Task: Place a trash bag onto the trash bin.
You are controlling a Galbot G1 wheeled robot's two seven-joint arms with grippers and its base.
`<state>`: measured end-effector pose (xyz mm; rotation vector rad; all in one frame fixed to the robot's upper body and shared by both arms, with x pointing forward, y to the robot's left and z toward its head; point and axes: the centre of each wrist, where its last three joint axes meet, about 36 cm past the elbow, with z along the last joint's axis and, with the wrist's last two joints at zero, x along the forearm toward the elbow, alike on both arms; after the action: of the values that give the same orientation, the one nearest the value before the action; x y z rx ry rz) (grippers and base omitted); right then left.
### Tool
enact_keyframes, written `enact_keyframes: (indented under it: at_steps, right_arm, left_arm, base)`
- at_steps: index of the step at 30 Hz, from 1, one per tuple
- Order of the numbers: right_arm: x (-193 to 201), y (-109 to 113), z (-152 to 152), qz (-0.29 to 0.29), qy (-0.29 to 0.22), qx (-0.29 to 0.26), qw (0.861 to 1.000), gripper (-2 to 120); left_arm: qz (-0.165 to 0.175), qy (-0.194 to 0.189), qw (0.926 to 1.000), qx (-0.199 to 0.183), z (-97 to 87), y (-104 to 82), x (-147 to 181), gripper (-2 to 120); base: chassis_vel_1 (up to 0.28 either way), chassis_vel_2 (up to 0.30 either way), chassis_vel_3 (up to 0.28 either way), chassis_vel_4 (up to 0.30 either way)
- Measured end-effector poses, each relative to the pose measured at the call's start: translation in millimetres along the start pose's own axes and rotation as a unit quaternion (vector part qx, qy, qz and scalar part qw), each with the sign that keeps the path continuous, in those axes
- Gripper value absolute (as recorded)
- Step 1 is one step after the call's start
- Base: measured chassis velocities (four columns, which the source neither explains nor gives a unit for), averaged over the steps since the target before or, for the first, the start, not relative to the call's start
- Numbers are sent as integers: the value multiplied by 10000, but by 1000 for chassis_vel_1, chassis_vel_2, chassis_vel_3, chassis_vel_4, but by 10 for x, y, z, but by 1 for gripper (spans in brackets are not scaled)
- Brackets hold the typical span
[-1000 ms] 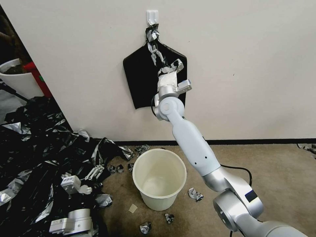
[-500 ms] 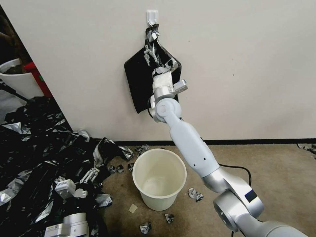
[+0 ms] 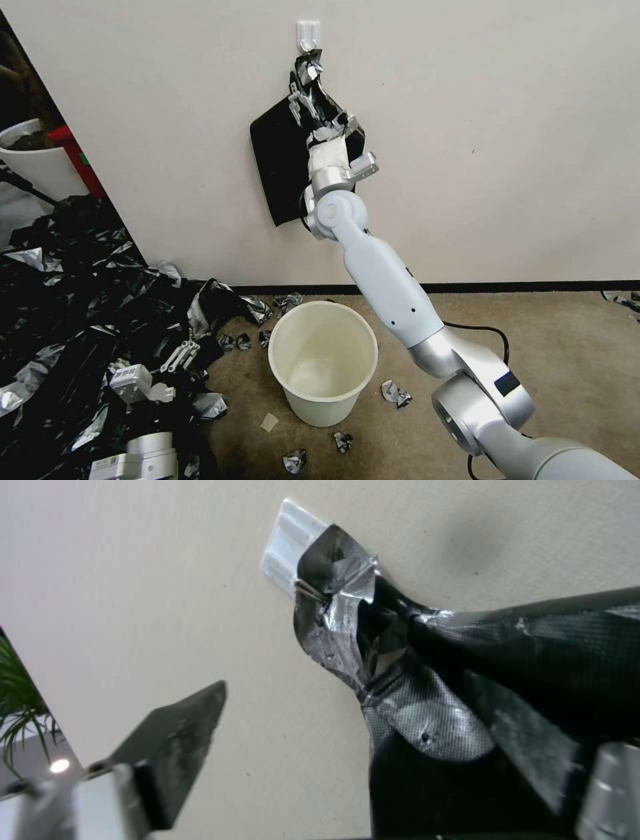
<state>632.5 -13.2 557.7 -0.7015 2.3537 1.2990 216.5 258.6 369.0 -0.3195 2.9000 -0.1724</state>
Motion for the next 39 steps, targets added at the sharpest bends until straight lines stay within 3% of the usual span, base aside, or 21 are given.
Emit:
enact_keyframes:
  at_steps: [25, 37, 39]
  right_arm:
    - [77, -96, 57, -206, 27, 105, 9997, 0]
    - [133, -156, 95, -394, 13, 151, 9991, 0]
    - [242, -147, 176, -390, 102, 440, 9982, 0]
  left_arm:
    - [20, 14, 10000, -50, 32, -13, 34, 100]
    - [9, 6, 10000, -54, 55, -6, 33, 100]
    - [6, 7, 10000, -54, 60, -4, 31, 100]
  base:
    - [0, 0, 0, 0]
    - [0, 0, 0, 0]
    - [0, 0, 0, 0]
